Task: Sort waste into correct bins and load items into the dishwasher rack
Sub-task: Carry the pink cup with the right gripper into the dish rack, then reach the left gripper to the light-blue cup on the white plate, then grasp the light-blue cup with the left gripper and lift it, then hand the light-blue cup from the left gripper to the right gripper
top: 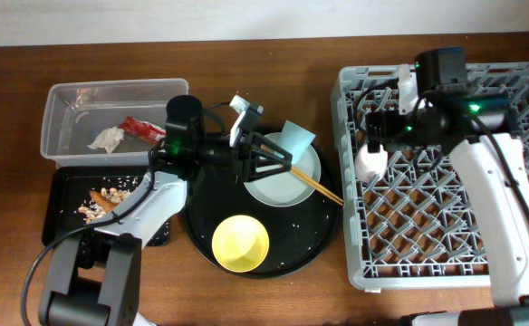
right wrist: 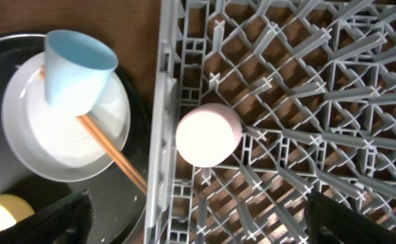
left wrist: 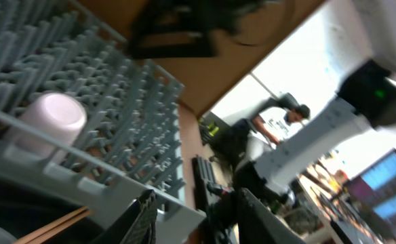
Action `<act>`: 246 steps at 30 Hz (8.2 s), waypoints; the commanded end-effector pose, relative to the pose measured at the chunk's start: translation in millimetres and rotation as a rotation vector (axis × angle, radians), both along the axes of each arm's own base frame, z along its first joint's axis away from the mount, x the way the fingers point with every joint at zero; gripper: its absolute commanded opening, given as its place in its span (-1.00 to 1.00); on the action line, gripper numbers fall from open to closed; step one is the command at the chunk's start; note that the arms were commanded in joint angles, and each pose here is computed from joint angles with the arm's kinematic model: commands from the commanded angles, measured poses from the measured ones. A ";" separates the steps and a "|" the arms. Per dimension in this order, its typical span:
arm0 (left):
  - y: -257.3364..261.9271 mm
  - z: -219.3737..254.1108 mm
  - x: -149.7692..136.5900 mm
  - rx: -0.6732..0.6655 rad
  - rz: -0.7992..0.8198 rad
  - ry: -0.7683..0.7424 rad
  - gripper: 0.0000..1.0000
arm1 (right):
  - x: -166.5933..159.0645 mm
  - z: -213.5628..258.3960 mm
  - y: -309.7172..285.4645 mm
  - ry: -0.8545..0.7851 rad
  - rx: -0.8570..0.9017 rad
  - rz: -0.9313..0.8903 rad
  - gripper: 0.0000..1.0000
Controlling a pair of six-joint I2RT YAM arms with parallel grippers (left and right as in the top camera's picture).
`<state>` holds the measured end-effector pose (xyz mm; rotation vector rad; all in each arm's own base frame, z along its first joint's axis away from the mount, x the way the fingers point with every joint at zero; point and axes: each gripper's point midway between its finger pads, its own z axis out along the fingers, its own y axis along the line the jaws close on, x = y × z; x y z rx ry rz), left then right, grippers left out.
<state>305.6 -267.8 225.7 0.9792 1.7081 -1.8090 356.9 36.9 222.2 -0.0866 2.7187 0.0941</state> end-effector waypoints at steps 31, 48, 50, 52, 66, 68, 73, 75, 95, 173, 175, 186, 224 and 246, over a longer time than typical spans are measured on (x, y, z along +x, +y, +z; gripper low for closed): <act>162.0 -119.5 66.2 0.557 0.701 0.253 -0.03 | 0.9 -122.2 191.7 0.223 0.356 0.738 0.99; 173.7 -115.9 67.8 0.599 0.755 0.236 -0.03 | 8.9 -125.5 228.4 0.260 0.581 0.473 0.97; 173.7 -116.7 66.6 0.602 0.753 0.243 -0.02 | -11.8 -125.4 255.3 0.280 0.573 0.546 0.97; 173.6 -117.5 65.3 0.606 0.748 0.243 -0.03 | -19.2 -122.6 274.6 0.257 0.575 0.603 0.97; 81.2 -62.4 49.9 0.830 0.795 -0.266 0.35 | 24.4 -72.9 26.1 0.198 0.453 -0.014 0.97; 53.0 -67.0 48.9 0.962 0.770 -0.539 0.54 | 18.0 -79.0 -7.3 0.227 0.418 -0.108 0.97; 43.4 -146.7 73.6 1.351 0.688 -0.881 0.42 | 12.0 -81.3 -40.8 0.240 0.419 -0.202 0.96; 58.9 -144.2 88.7 1.377 0.757 -0.878 0.38 | 11.8 -81.5 -40.9 0.241 0.418 -0.202 0.96; 25.4 -108.5 86.8 0.839 0.659 -0.577 0.14 | 7.2 -88.5 -43.2 0.261 0.400 -0.212 0.97; 27.2 -114.1 23.9 0.621 0.625 0.429 0.16 | -1.6 -95.3 -41.3 0.294 0.398 -0.197 0.96; 22.4 -133.1 31.5 0.576 0.652 0.497 0.15 | -1.6 -95.3 -41.3 0.294 0.398 -0.197 0.96; 58.9 -142.2 95.1 0.517 0.829 0.312 0.16 | -1.3 -95.3 -41.4 0.293 0.398 -0.197 0.96; 19.1 -14.2 29.1 0.041 0.076 0.262 -1.00 | -40.5 0.5 67.3 0.071 1.012 0.482 0.96; -25.7 40.7 -10.4 -0.069 -0.069 -0.016 -1.00 | -39.2 28.4 138.7 0.008 1.161 0.679 0.96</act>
